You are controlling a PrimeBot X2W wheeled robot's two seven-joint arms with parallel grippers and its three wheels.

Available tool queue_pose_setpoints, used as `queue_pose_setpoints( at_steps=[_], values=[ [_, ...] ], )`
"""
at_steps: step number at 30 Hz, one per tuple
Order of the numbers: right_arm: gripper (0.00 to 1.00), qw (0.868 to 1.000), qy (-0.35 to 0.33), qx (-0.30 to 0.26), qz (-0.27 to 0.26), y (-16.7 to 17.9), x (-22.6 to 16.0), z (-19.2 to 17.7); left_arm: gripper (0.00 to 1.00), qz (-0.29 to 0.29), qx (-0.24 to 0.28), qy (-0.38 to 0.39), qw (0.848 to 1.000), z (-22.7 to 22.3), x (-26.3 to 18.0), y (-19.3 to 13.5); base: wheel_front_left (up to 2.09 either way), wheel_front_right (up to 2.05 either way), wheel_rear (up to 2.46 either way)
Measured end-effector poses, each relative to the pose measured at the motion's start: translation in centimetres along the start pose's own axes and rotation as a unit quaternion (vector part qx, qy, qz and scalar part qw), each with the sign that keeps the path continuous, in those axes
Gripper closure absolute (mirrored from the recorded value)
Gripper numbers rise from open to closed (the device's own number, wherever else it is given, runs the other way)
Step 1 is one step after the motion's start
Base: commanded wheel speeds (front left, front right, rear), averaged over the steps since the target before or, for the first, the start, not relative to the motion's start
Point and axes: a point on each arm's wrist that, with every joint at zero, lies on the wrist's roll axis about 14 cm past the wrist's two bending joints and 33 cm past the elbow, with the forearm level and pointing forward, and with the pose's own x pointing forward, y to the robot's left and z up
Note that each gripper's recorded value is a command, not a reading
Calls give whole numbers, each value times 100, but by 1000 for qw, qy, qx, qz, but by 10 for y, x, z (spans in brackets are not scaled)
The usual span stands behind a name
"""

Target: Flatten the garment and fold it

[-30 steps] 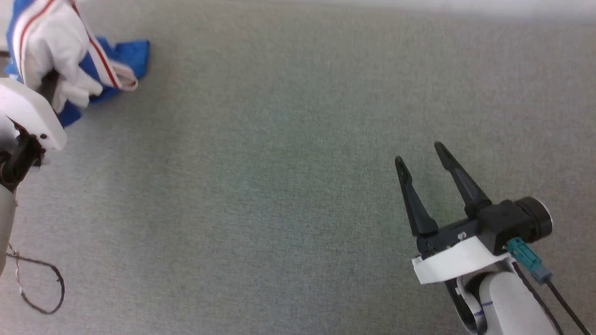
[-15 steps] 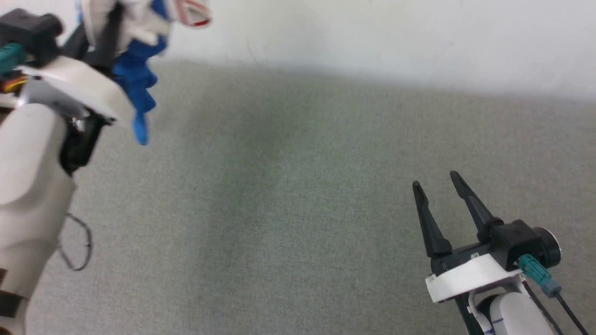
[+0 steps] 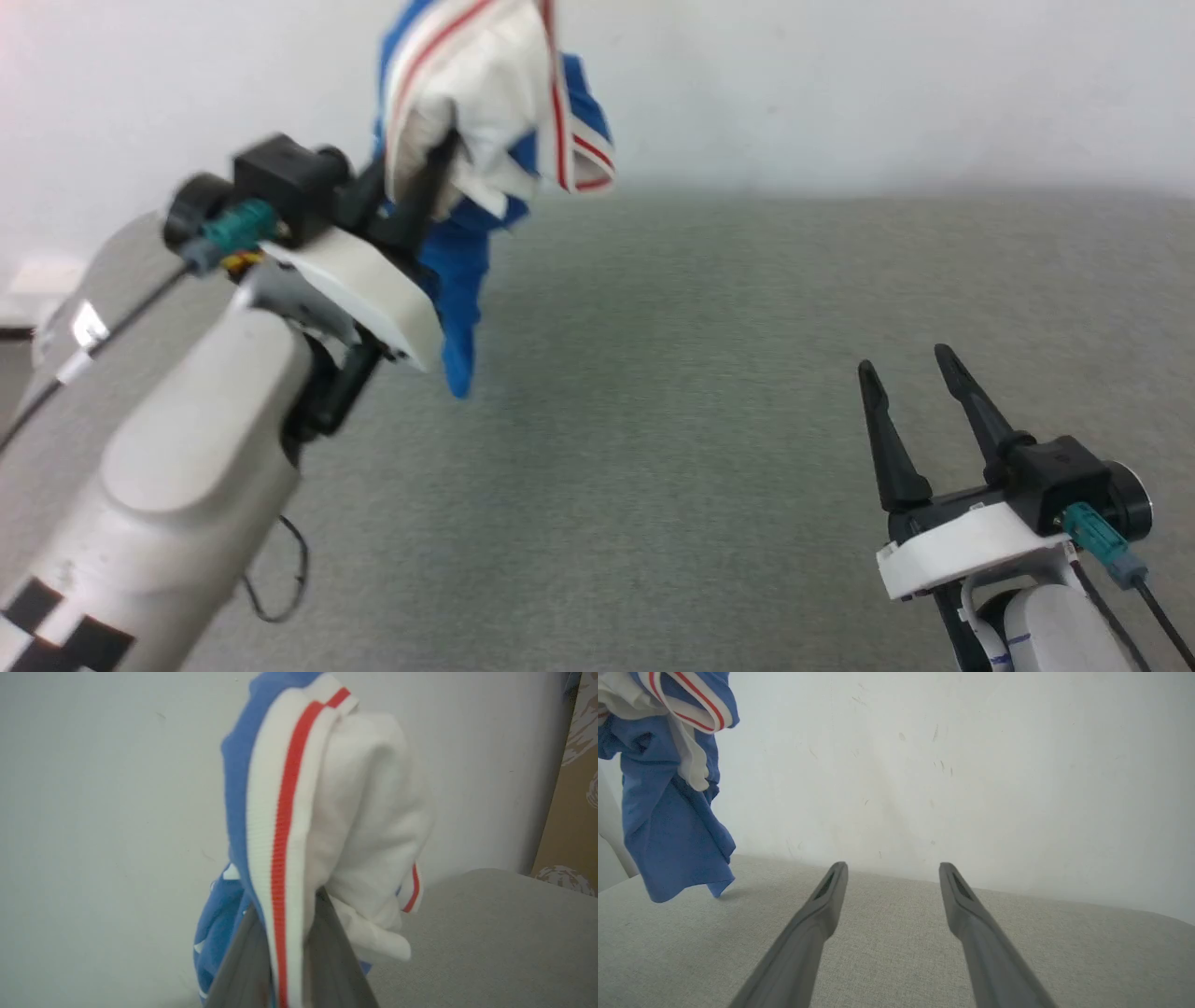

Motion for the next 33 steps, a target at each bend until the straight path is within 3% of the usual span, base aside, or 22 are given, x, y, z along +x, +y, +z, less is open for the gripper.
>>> queue_pose_setpoints(
  at_steps=[9, 13, 16, 20, 25, 26, 27, 33],
  values=[
    [0, 996, 14, -16, -82, -52, -31, 2, 100, -78, -69, 4, 995, -25, 34, -87, 0, 0, 0],
    [0, 993, 32, -18, -110, -68, -44, -5, 100, -122, -100, 44, 987, -58, 40, -132, 0, 0, 0],
    [0, 991, 51, -16, -126, -77, -52, -15, 100, -151, -108, 129, 974, -109, 30, -163, 0, 0, 0],
    [0, 987, 79, -5, -138, -83, -59, -31, 100, -183, -98, 254, 945, -181, 2, -184, 0, 0, 0],
    [0, 983, 109, 3, -146, -85, -65, -50, 100, -224, -99, 336, 909, -227, -22, -208, 0, 0, 0],
    [0, 982, 115, 4, -147, -85, -67, -53, 68, -229, -100, 343, 905, -231, -24, -211, 0, 0, 0],
    [0, 982, 120, 4, -148, -86, -68, -57, 0, -230, -102, 347, 903, -234, -25, -213, 0, 0, 0],
    [0, 981, 127, 8, -145, -83, -69, -61, 0, -224, -106, 325, 913, -227, -22, -215, 0, 0, 0]
  ],
)
